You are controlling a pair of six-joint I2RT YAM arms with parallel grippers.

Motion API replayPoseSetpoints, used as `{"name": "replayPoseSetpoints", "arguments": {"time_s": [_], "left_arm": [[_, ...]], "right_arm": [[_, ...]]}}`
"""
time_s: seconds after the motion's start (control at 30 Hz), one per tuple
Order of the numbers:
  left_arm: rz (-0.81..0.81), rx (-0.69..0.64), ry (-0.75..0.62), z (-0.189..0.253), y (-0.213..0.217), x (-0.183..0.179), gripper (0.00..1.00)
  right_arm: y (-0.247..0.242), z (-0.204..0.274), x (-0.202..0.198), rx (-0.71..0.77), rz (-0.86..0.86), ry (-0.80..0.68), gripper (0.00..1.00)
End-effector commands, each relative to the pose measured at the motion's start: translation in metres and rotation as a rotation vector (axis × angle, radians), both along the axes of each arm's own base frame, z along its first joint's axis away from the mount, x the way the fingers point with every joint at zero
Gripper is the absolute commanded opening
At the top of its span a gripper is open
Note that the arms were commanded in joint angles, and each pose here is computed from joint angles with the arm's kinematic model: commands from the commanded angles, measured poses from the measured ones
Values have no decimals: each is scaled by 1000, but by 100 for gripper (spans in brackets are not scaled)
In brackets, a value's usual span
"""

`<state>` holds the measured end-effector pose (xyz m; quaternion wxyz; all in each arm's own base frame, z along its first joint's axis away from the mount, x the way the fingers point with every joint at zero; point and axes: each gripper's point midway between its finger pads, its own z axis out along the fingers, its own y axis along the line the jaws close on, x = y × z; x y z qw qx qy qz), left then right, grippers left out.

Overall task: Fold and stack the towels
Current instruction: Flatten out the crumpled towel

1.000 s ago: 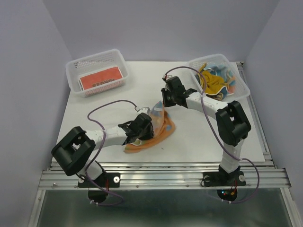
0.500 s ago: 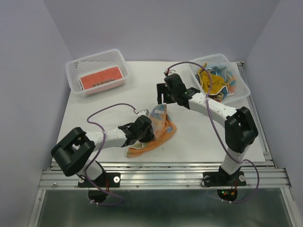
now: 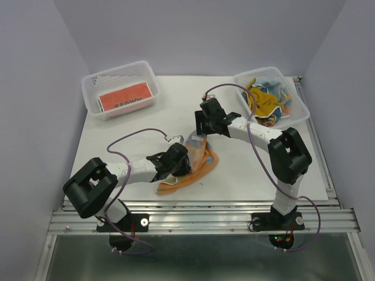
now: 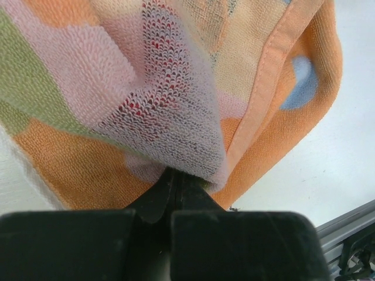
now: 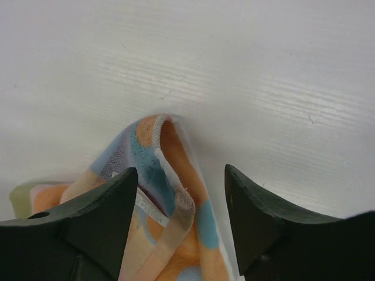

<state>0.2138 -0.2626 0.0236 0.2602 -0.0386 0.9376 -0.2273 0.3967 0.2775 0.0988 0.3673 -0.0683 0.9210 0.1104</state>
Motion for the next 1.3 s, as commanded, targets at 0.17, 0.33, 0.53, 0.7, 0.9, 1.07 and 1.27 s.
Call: {"name": "replayPoseSetpoints", "arguments": {"time_s": [0.17,0.33,0.53,0.7,0.9,1.07,1.27], "left_arm": [[63,50,-45,15,13,11,0],[133,96,-194,73,23,40,0],[219,30,-436,195,35,68,0],[227,-125,-663,327,58,55,0],[172,-367,-846,447,75,19,0],[25,-565,-933,500,75,-24,0],[-206,-718,-945,525,55,-66,0]], "right_arm": [[-9,-2,8,-17,-94,5,10],[-15,48,1,48,-93,-76,1],[-26,153,-32,206,-32,-232,1],[-43,277,-69,379,14,-416,1],[-56,396,-128,603,139,-577,1],[-55,448,-180,722,312,-589,1],[-44,489,-249,917,578,-551,1]]}}
